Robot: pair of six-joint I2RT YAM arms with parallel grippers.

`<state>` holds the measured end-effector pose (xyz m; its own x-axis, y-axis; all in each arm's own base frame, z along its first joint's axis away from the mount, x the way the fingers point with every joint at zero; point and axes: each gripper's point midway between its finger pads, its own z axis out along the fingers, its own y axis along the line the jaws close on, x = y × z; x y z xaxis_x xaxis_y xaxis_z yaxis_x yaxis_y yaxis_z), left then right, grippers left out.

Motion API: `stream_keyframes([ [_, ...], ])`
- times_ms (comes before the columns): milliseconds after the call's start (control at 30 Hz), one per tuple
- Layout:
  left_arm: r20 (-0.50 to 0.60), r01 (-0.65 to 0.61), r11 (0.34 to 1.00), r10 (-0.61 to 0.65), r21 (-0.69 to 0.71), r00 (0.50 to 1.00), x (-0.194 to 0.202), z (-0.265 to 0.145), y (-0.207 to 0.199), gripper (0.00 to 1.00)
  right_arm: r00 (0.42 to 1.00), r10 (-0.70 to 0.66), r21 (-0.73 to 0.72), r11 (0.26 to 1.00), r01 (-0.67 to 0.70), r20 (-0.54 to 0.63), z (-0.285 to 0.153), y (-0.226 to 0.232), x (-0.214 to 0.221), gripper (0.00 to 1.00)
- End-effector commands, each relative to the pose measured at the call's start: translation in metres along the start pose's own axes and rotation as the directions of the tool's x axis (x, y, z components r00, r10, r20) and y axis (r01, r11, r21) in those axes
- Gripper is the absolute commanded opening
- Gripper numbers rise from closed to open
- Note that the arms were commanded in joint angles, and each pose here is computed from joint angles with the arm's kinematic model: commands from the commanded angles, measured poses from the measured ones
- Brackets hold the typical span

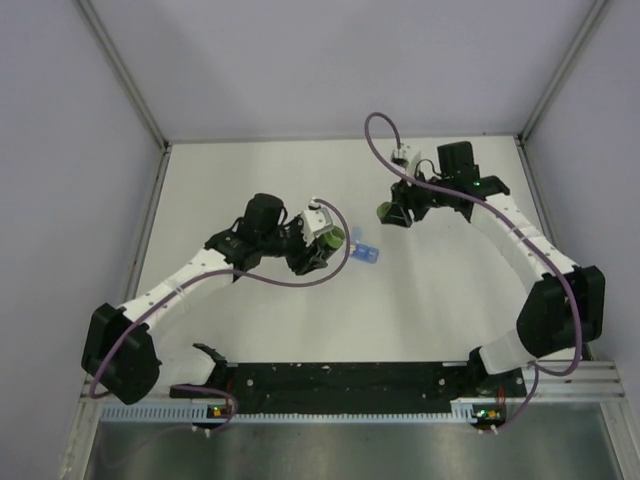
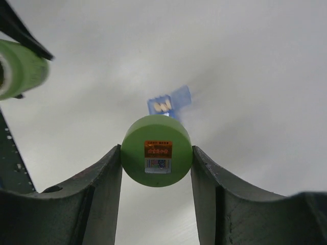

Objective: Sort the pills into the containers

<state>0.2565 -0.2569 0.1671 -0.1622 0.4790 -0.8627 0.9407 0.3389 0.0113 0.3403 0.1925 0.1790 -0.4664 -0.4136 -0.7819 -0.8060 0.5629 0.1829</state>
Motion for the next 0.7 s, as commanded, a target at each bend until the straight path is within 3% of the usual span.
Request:
stream_keyframes([
  [0,0.033,-0.056,0.997,0.054,0.055,0.998,-0.025,-0.006,-0.004,0.00,0.983,-0.068,-0.257,0.960,0.111,0.171,-0.038,0.067,-0.056,0.15],
  [300,0.039,-0.053,0.995,0.050,0.084,0.998,-0.040,-0.009,-0.006,0.00,0.969,-0.094,-0.502,0.841,0.199,0.227,-0.040,0.140,-0.078,0.15],
  [667,0.022,-0.052,0.995,0.051,0.080,0.998,-0.043,-0.008,-0.009,0.00,0.974,-0.114,-0.542,0.815,0.205,0.197,-0.023,0.155,-0.081,0.15],
])
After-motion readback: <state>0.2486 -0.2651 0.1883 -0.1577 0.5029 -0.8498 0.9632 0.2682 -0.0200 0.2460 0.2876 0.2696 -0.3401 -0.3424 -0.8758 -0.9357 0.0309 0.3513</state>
